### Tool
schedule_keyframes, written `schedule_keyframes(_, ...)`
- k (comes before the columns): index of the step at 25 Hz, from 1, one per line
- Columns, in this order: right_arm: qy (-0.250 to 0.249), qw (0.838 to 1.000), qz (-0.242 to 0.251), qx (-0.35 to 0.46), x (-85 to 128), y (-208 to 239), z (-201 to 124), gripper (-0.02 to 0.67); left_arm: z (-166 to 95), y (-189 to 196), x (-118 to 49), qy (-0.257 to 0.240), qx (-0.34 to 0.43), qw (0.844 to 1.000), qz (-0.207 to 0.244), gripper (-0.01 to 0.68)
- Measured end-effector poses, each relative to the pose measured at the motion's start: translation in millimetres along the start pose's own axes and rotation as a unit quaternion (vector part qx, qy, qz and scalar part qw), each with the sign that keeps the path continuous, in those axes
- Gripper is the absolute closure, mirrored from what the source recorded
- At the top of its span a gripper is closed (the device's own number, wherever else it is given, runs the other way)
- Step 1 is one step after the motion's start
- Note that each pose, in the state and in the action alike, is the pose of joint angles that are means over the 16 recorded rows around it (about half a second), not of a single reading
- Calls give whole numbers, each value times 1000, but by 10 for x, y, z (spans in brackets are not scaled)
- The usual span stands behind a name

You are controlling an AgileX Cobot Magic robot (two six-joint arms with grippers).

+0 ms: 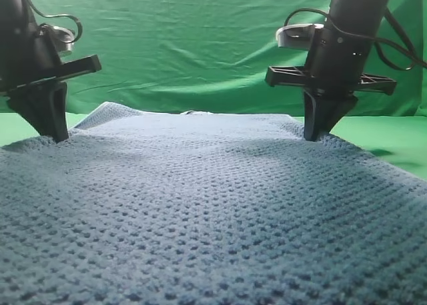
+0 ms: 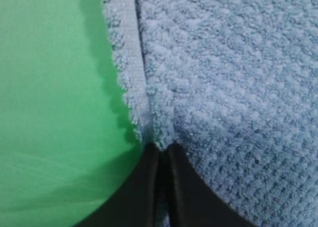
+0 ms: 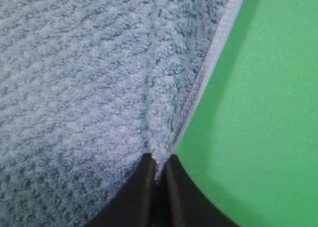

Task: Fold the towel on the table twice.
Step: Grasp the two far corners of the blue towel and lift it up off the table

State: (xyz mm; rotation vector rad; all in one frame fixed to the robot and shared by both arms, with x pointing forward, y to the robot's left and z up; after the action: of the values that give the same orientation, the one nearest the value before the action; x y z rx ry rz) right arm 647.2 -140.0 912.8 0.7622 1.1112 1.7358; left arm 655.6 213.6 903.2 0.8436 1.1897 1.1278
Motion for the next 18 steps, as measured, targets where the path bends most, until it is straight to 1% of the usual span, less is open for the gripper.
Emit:
schedule_keyframes(3, -1, 1000, -4, -26, -30, 185, 89, 649, 145, 162, -77, -10, -4, 1000, -1, 673)
schedule_keyframes(6, 1, 998, -8, -62, -62, 438, 231, 649, 343, 412, -182, -21, -24, 999, -3, 673)
schedule_keyframes(11, 6, 989, -19, -144, -113, 1002, 581, 649, 711, 998, -408, -43, -99, 994, -16, 673)
schedule_keyframes(14, 12, 979, -27, -201, -133, 1383, 838, 649, 911, 1420, -570, -56, -168, 984, -35, 673)
schedule_keyframes(18, 20, 961, -36, -273, -139, 1869, 1166, 649, 1100, 1946, -770, -74, -261, 960, -68, 673)
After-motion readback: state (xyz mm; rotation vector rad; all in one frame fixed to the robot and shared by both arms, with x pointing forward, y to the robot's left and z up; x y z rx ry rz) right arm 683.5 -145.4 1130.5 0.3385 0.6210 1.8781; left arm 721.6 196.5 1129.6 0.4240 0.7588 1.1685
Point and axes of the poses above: a point on each arm's last joint axis where the gripper is mounted, y pointing back along that axis away from the gripper, x along the wrist's bending axis when the last joint is at zero, z = x × y, the point moved 4 cm from there along -y, pointing out along that axis toward the gripper, and after that the axes turned 4 degrees about y, right-handed, at the moved point
